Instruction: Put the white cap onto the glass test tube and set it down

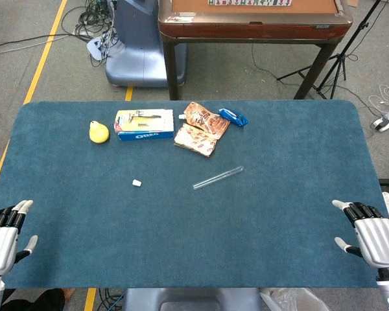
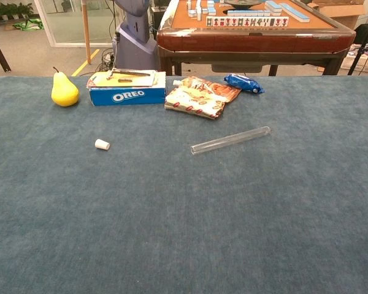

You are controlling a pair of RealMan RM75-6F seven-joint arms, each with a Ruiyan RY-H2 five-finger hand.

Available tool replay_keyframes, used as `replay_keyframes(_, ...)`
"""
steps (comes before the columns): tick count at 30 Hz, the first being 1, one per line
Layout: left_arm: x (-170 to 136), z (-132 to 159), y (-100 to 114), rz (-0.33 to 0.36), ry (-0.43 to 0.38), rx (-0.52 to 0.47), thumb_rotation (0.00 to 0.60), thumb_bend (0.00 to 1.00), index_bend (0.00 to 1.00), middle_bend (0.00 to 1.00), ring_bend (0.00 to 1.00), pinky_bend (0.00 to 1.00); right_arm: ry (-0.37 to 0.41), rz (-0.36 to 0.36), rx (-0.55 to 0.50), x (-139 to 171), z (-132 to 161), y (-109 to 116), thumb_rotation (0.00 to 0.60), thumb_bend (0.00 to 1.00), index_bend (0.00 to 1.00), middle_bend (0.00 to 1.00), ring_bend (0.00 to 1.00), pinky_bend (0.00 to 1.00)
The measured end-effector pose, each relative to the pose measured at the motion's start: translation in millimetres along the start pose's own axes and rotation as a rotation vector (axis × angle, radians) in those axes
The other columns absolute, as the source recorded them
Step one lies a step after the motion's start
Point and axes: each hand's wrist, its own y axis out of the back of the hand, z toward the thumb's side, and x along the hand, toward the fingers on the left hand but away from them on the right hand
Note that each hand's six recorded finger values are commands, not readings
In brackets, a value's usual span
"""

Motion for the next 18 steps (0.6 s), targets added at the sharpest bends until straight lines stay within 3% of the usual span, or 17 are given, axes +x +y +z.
replay_keyframes(11,0,-1,2,0.008,-0.003,-0.016,0.6,0.26,0.13,0.16,0.15,0.14,0.048,0.009,-0.006,-9,12,0,0.6,0.1,0.25,0.34,0.25,0.31)
replay_keyframes(18,11,7,4,0.009,-0.053,-0.012,0.6,0.26,0.15,0.17,0.18,0.19,0.069,0.015,0.005,-18,19,1,0.6,0.12,0.25,0.39,0.34,0.32)
